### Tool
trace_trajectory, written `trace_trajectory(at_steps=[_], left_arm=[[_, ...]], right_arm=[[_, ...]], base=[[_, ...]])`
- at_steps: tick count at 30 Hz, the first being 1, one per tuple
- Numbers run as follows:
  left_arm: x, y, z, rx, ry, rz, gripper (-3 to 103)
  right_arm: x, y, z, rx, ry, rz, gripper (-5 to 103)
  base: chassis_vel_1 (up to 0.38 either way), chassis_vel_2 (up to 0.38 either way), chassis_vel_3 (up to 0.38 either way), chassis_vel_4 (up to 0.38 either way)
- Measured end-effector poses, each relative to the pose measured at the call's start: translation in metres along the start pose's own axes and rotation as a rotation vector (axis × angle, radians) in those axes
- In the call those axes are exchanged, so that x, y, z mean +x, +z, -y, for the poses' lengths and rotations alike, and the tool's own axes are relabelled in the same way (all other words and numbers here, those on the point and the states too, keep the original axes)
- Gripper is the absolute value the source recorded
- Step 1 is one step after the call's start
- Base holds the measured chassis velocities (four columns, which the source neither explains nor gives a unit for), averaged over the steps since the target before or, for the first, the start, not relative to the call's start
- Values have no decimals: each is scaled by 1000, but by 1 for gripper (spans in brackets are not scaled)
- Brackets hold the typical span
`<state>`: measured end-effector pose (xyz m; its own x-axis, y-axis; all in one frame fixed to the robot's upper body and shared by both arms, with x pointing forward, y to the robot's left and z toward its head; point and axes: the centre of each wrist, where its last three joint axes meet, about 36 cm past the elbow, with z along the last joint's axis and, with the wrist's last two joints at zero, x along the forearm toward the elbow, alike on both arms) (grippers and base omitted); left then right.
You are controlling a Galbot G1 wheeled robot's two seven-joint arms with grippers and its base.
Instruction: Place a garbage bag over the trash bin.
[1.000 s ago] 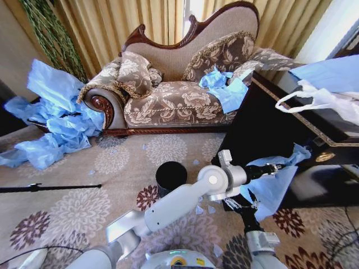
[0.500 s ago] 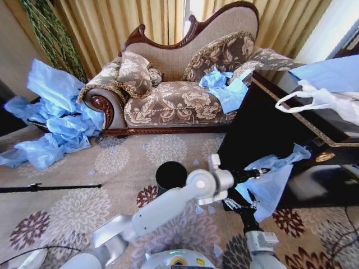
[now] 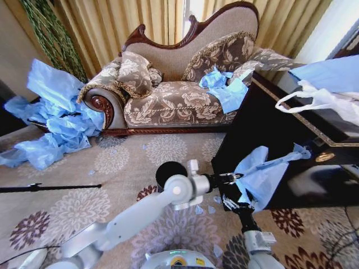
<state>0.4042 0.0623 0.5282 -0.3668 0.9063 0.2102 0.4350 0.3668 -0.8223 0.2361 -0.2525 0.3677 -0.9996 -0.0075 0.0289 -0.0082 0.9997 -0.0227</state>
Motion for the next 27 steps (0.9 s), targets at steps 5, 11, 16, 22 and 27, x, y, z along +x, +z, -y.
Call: trace_trajectory(at_steps=[5, 11, 16, 22, 27], left_arm=[[31, 0, -20, 4, -62, 17, 0], [76, 0, -41, 4, -129, 54, 0], [109, 3, -53, -19, -177, 71, 0], [142, 6, -64, -61, -230, 99, 0], [159, 7, -73, -129, -272, 120, 0]], right_arm=[[0, 3, -5, 1, -10, -1, 100], [1, 6, -12, 4, -23, -3, 100], [2, 9, -18, 5, -32, -4, 100], [3, 11, -25, 2, -44, -3, 100], [3, 13, -28, 2, -50, -2, 100]], base=[[0, 0, 0, 0], [0, 0, 0, 0], [0, 0, 0, 0], [0, 0, 0, 0], [0, 0, 0, 0]])
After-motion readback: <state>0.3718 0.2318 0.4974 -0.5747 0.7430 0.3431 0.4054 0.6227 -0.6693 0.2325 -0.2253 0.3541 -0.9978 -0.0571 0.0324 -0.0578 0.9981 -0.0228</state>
